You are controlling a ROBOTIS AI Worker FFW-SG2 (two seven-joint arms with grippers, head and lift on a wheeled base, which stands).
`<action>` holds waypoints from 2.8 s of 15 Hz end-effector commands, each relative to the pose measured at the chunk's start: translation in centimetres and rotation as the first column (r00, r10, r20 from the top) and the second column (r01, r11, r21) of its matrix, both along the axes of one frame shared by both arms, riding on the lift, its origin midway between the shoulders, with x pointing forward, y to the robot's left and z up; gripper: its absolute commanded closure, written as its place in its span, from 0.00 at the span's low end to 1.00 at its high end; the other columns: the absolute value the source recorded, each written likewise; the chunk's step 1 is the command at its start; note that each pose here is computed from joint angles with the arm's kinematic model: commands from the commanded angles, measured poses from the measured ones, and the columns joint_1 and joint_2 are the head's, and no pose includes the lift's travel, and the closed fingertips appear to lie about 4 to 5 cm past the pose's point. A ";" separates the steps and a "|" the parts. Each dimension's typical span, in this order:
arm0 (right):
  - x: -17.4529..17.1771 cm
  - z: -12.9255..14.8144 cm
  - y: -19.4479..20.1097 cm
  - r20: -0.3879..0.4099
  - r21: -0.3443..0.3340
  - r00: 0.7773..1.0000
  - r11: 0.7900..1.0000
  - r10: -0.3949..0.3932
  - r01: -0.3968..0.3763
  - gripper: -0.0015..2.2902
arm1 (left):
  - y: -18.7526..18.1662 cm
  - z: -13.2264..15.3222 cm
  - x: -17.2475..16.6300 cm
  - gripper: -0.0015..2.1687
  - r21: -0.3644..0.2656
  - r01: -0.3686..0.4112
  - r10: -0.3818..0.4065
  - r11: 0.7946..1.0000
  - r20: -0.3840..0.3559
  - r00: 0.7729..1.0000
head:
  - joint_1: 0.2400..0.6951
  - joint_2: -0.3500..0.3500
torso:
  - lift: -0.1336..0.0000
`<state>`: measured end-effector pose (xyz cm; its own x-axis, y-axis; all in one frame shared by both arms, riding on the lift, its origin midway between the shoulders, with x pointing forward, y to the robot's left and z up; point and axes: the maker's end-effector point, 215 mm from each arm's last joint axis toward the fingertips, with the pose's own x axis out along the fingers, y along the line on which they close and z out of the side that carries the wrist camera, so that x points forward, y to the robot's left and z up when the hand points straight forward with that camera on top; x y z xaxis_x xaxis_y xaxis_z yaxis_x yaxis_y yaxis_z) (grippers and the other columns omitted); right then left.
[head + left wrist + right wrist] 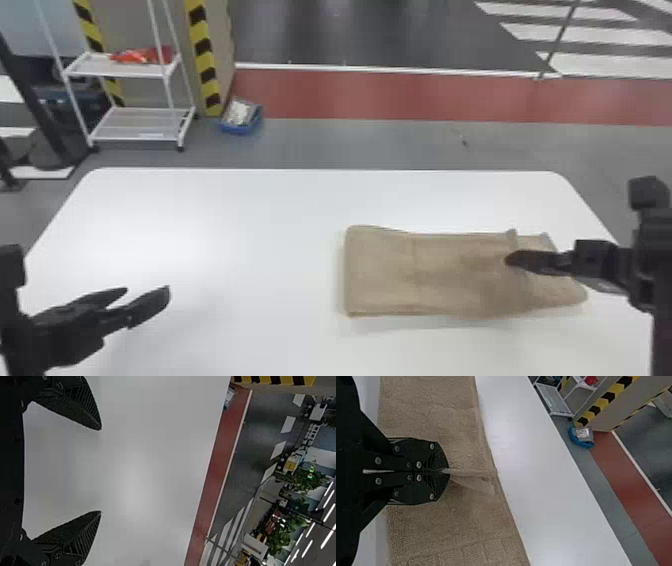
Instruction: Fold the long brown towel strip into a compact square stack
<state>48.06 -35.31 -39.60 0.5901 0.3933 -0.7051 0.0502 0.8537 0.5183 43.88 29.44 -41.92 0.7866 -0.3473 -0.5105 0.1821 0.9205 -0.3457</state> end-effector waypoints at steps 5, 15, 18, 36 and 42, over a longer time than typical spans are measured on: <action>1.2 5.0 -5.4 0.101 -0.008 0.993 0.998 -0.066 0.067 0.54 | 0.2 -0.1 0.0 0.07 0.001 -0.004 0.004 1.000 -0.003 1.000 | 1.00 0.38 | 0.07; 0.1 4.1 -10.2 0.062 0.008 0.985 0.986 -0.164 0.164 0.54 | -0.3 -0.7 -0.3 0.07 0.002 0.004 -0.004 1.000 -0.016 1.000 | 1.00 0.29 | 0.07; -0.8 1.5 -10.2 -0.003 0.000 0.984 0.984 -0.176 0.176 0.54 | -1.1 -0.9 -0.2 0.07 0.006 0.020 -0.019 1.000 -0.019 1.000 | 1.00 0.21 | 0.07; -2.1 -1.7 -14.7 -0.106 -0.079 0.964 0.969 -0.243 0.236 0.01 | -1.2 -2.2 -0.9 0.07 0.013 0.026 -0.026 1.000 -0.046 0.999 | 1.00 0.13 | 0.07; -2.2 -1.9 -16.4 -0.113 -0.151 0.959 0.958 -0.260 0.242 0.05 | -1.8 -2.5 -1.0 0.07 0.007 0.037 -0.037 0.999 -0.050 0.998 | 1.00 0.08 | 0.07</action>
<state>45.60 -51.66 -41.54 0.5538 0.1408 -0.8207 0.3327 0.8661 0.3731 42.97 27.73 -44.33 0.7485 -0.3700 -0.5503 0.1986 0.9168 -0.3464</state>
